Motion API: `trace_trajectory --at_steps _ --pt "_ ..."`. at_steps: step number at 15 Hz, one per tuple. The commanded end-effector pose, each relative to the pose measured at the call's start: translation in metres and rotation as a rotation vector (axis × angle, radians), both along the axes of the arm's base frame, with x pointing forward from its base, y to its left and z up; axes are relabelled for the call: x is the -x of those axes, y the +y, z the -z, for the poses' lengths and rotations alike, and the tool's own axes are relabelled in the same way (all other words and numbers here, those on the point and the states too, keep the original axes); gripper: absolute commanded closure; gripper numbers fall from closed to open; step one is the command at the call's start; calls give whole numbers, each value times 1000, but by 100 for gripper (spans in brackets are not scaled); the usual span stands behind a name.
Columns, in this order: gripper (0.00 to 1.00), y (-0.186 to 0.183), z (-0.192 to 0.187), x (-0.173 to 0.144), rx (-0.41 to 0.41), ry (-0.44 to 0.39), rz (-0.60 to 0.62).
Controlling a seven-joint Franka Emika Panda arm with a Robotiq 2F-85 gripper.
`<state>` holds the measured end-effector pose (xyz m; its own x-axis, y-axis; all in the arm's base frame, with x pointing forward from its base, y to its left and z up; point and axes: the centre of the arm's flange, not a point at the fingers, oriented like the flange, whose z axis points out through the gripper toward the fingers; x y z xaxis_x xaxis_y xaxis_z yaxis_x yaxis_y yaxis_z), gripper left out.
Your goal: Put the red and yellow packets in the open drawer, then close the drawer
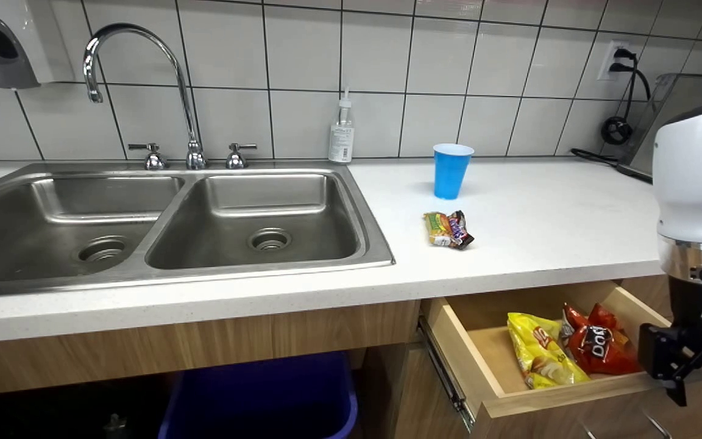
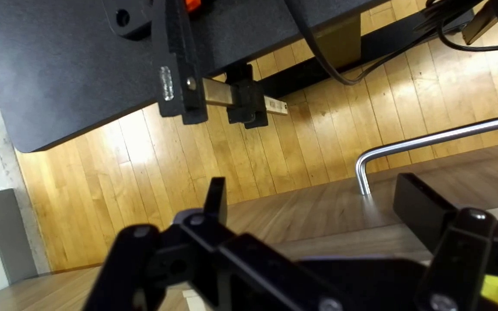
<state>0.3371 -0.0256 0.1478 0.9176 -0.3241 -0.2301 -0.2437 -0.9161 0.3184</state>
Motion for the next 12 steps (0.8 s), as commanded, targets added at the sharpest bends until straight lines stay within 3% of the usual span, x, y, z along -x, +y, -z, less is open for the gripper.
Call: trace_trajectory --at_steps 1,12 --pt "0 1 1 -12 14 -44 21" --pt "0 -2 -3 -41 32 -86 81"
